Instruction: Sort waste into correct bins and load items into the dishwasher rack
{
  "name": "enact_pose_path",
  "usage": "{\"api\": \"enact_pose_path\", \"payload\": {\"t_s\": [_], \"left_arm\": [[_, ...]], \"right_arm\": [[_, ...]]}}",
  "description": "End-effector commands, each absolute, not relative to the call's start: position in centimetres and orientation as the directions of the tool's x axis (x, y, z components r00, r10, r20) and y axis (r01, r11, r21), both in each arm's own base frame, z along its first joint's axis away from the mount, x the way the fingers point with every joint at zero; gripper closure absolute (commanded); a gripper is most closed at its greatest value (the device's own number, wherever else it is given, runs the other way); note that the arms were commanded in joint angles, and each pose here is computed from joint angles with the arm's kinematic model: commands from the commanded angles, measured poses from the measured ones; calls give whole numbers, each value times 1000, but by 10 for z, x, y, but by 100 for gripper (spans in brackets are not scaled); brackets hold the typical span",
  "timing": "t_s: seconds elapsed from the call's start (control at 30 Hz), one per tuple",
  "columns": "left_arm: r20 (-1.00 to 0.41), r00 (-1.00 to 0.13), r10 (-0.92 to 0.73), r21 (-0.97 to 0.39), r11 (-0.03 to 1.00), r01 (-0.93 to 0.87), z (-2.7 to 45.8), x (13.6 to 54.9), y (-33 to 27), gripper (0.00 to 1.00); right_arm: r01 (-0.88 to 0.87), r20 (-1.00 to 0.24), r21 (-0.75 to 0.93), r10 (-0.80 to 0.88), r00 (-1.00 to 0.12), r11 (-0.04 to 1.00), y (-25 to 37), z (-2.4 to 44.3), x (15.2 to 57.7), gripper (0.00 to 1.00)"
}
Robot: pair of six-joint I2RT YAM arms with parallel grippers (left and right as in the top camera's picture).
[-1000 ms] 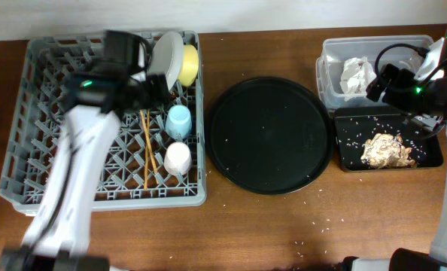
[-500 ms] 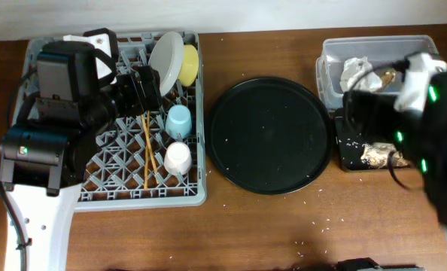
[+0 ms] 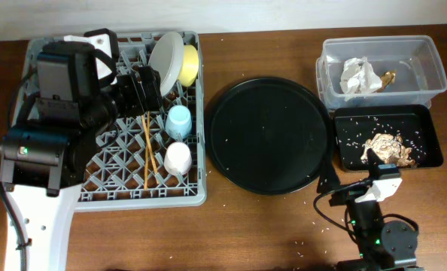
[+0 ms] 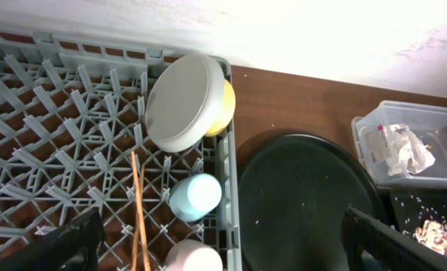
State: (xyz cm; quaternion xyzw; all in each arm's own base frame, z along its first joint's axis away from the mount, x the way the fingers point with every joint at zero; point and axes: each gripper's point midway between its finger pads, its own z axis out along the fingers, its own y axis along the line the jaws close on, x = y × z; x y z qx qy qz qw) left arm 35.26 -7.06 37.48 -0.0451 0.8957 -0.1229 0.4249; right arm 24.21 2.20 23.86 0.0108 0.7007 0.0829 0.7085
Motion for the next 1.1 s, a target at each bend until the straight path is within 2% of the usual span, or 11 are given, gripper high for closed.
{"api": "enact_pose_path", "payload": {"t_s": [0.0, 0.13, 0.17, 0.23, 0.27, 0.9, 1.0, 1.07], "left_arm": [[-759, -625, -180, -257, 966, 35, 379, 350, -70, 1], [-759, -625, -180, -257, 966, 35, 379, 350, -70, 1], [-759, -625, -180, -257, 966, 35, 379, 350, -70, 1], [-759, -625, -179, -257, 966, 35, 379, 350, -70, 1], [-759, -625, -179, -257, 966, 35, 379, 350, -70, 1], [-759, -625, -179, -257, 966, 35, 379, 350, -70, 1], [-736, -654, -174, -244, 970, 16, 371, 344, -67, 1], [-727, -664, -174, -206, 978, -30, 368, 325, -54, 1]], "right_arm": [[-136, -989, 135, 141, 35, 982, 26, 219, 240, 2], [-138, -987, 131, 142, 74, 982, 26, 198, 244, 1], [-133, -989, 133, 140, 47, 982, 26, 191, 245, 1], [-117, -988, 142, 134, -75, 983, 26, 161, 245, 2], [-112, -987, 142, 133, -88, 983, 25, 157, 245, 2], [-111, -987, 142, 132, -91, 984, 25, 157, 245, 1], [-111, -987, 142, 132, -91, 984, 25, 157, 245, 1], [-111, -987, 143, 133, -91, 984, 25, 157, 245, 2]]}}
